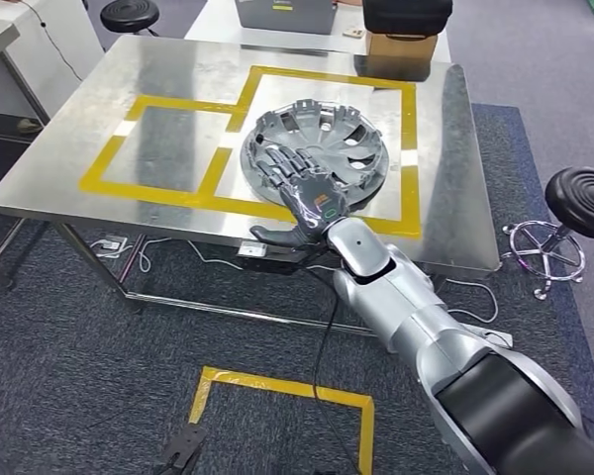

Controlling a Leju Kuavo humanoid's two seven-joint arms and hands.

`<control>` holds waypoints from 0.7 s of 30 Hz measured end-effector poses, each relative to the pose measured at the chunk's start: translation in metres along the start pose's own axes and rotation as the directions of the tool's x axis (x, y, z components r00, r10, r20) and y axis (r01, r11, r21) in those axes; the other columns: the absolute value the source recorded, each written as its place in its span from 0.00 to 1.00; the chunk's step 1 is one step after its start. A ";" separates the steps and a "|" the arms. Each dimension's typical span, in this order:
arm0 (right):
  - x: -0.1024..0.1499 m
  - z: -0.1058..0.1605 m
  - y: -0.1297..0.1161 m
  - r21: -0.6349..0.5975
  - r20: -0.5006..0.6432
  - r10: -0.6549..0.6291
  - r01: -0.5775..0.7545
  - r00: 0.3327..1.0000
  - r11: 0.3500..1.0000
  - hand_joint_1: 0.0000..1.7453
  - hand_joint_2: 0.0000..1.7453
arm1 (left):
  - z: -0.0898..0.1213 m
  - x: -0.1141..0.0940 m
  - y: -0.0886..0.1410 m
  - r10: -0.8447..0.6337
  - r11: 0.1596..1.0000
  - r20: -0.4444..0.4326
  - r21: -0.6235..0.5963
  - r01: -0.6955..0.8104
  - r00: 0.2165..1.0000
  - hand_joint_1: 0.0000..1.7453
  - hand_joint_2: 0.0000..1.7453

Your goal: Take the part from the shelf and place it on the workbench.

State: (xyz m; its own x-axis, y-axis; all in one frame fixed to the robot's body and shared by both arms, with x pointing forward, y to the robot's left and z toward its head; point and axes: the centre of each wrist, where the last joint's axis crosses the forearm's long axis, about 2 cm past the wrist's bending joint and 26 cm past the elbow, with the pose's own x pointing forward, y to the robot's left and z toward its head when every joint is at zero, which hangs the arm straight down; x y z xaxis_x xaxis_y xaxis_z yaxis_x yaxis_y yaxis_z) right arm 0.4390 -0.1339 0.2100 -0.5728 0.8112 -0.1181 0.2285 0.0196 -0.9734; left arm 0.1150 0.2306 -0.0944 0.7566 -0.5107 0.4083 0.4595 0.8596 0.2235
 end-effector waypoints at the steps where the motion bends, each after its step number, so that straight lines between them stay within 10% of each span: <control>1: 0.000 0.000 -0.001 -0.002 0.000 0.001 -0.001 1.000 1.000 0.00 0.00 | 0.000 0.000 0.000 0.000 1.000 0.000 0.000 0.000 1.000 0.00 0.00; 21: 0.000 -0.004 -0.005 -0.010 -0.002 -0.002 0.002 1.000 1.000 0.00 0.00 | -0.001 0.005 0.002 0.005 1.000 0.008 0.006 -0.005 1.000 0.00 0.00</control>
State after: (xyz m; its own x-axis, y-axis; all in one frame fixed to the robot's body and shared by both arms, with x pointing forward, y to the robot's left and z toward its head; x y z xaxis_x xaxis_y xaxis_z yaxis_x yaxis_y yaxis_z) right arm 0.4410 -0.1322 0.2155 -0.5714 0.8125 -0.1156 0.2354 0.0273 -0.9715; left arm 0.1200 0.2295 -0.0930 0.7552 -0.5064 0.4163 0.4529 0.8621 0.2272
